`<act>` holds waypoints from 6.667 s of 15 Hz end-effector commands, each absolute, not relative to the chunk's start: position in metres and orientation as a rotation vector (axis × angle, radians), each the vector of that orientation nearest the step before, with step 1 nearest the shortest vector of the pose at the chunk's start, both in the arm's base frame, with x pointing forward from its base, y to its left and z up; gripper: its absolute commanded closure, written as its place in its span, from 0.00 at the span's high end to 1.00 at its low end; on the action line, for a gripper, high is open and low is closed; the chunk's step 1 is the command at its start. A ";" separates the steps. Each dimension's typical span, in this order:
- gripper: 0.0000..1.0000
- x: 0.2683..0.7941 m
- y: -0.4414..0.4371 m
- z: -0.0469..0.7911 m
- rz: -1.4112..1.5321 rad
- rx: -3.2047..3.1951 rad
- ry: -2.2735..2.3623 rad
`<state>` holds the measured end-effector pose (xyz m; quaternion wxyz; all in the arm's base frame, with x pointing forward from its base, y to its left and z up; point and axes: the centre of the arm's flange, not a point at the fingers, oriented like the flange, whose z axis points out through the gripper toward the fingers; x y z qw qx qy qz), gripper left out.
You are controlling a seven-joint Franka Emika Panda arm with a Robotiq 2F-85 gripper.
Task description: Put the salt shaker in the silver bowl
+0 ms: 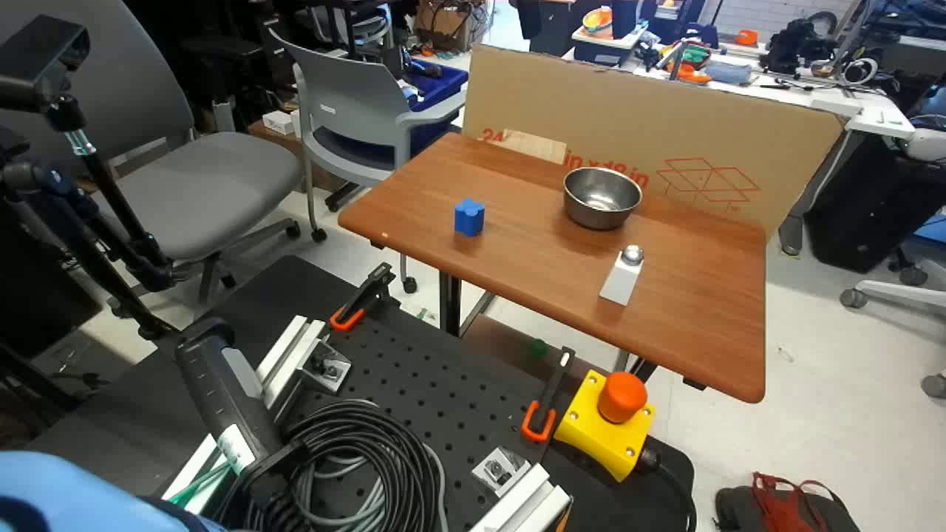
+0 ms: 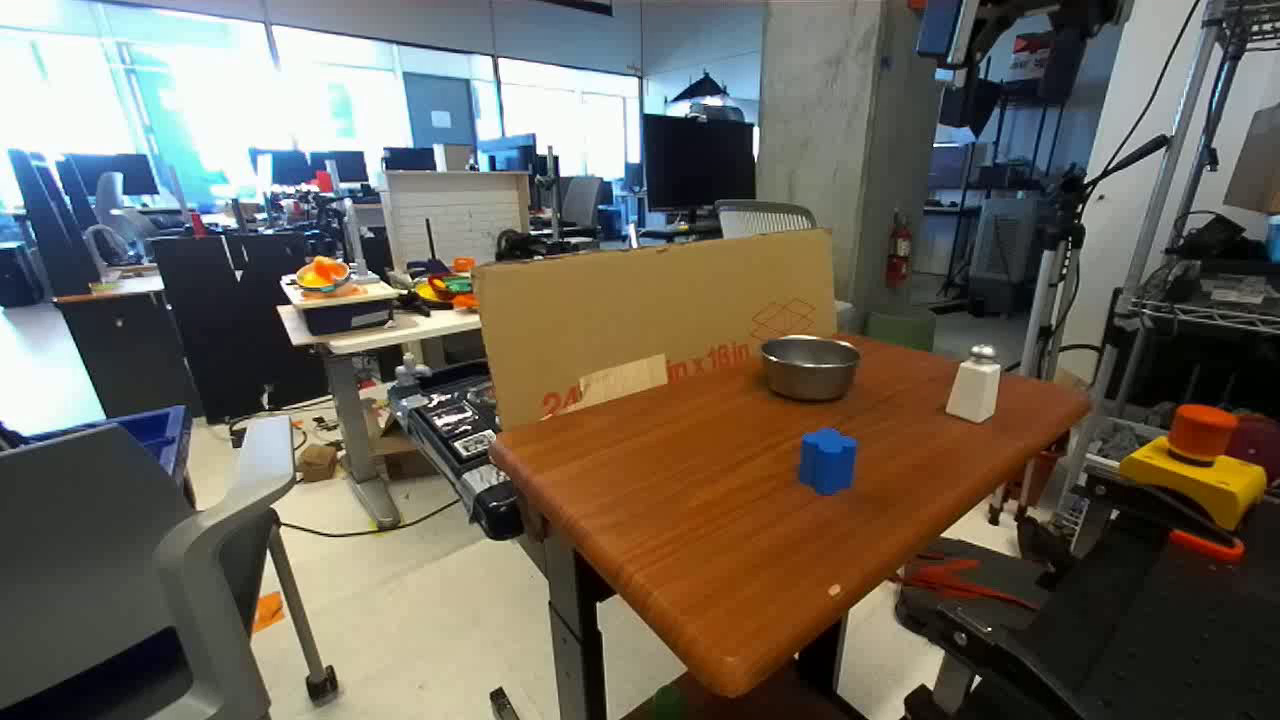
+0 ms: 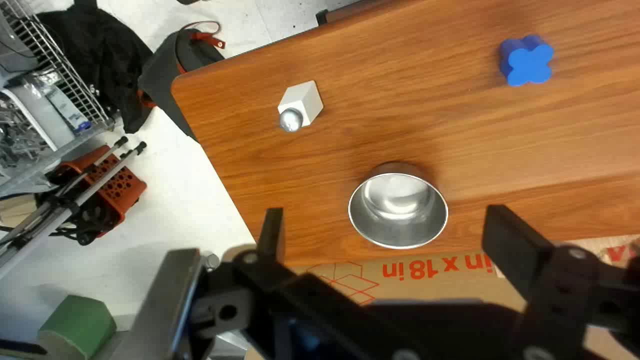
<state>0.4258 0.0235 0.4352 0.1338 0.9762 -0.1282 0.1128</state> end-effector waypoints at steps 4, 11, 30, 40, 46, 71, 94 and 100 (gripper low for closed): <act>1.00 0.426 0.023 0.435 0.327 2.830 -0.372; 1.00 0.426 0.023 0.435 0.327 2.830 -0.372; 1.00 0.511 -0.092 0.303 0.036 2.983 -0.154; 1.00 0.518 -0.110 0.225 -0.217 2.923 0.081; 0.65 0.520 -0.116 0.204 -0.264 2.909 0.098; 0.10 0.639 -0.041 0.301 0.134 3.107 0.000; 1.00 0.615 -0.032 0.272 -0.129 3.031 0.109; 1.00 0.600 -0.024 0.304 -0.046 3.063 0.077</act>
